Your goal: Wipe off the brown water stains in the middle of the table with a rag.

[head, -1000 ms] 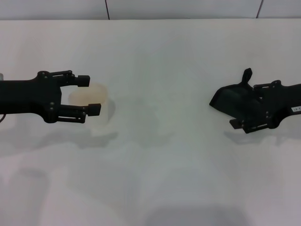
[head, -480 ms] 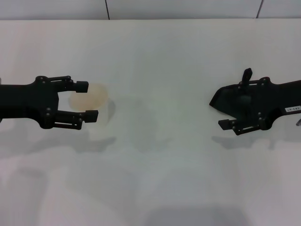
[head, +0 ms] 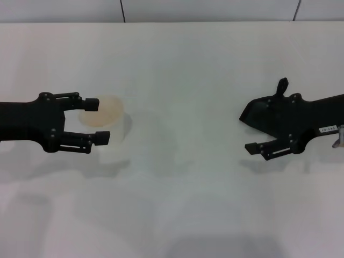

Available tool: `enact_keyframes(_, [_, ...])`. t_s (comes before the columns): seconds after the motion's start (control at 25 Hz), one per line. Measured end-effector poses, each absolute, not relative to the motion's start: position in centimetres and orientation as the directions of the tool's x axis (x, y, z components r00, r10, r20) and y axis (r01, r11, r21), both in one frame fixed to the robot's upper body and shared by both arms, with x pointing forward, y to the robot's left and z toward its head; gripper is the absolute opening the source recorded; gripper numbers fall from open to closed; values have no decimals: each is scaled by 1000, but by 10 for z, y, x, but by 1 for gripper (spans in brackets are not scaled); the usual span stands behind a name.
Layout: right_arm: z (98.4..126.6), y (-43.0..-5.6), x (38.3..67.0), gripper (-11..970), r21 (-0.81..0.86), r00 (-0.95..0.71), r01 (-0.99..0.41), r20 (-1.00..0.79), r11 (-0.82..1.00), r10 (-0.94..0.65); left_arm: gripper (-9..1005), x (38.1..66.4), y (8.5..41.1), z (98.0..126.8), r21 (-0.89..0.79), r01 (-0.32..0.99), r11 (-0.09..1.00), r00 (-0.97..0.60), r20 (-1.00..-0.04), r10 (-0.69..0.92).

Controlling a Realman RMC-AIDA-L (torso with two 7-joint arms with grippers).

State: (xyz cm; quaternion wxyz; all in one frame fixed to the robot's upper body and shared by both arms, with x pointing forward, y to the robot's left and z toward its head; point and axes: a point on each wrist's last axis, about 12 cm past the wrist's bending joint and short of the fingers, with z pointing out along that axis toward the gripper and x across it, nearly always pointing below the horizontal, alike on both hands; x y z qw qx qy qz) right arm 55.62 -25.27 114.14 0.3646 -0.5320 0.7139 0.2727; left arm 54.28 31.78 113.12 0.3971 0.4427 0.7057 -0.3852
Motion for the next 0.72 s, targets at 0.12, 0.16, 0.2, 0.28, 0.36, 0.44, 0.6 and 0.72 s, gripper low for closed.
enact_keyframes(0.12, [1140, -252, 555, 829, 8, -171, -962, -798, 273, -578, 890, 543, 318, 1131, -193, 931, 311, -293, -901, 318])
enact_keyframes(0.16, [1140, -252, 554, 829, 14, -171, -965, -794, 263, -584, 890, 543, 318, 1131, -193, 931, 311, -293, -901, 318])
enact_keyframes(0.2, [1140, -252, 553, 829, 15, -170, -965, -793, 260, -585, 890, 543, 318, 1131, -193, 931, 311, -293, -901, 318])
enact_keyframes(0.28, [1141, -252, 553, 829, 17, -172, -965, -792, 261, -586, 890, 542, 317, 1130, -195, 931, 310, -294, -901, 318])
enact_keyframes(0.36, [1141, -252, 554, 829, 13, -174, -963, -793, 270, -584, 890, 542, 317, 1130, -197, 931, 309, -296, -901, 318])
enact_keyframes(0.44, [1141, -252, 555, 829, 8, -173, -961, -794, 275, -583, 890, 541, 316, 1129, -197, 931, 308, -296, -901, 317])
enact_keyframes(0.6, [1142, -249, 559, 829, -2, -167, -961, -794, 277, -584, 890, 541, 316, 1129, -197, 931, 306, -295, -902, 316])
enact_keyframes(0.72, [1142, -248, 560, 829, -8, -165, -959, -796, 283, -583, 890, 541, 315, 1128, -197, 931, 306, -295, -902, 316])
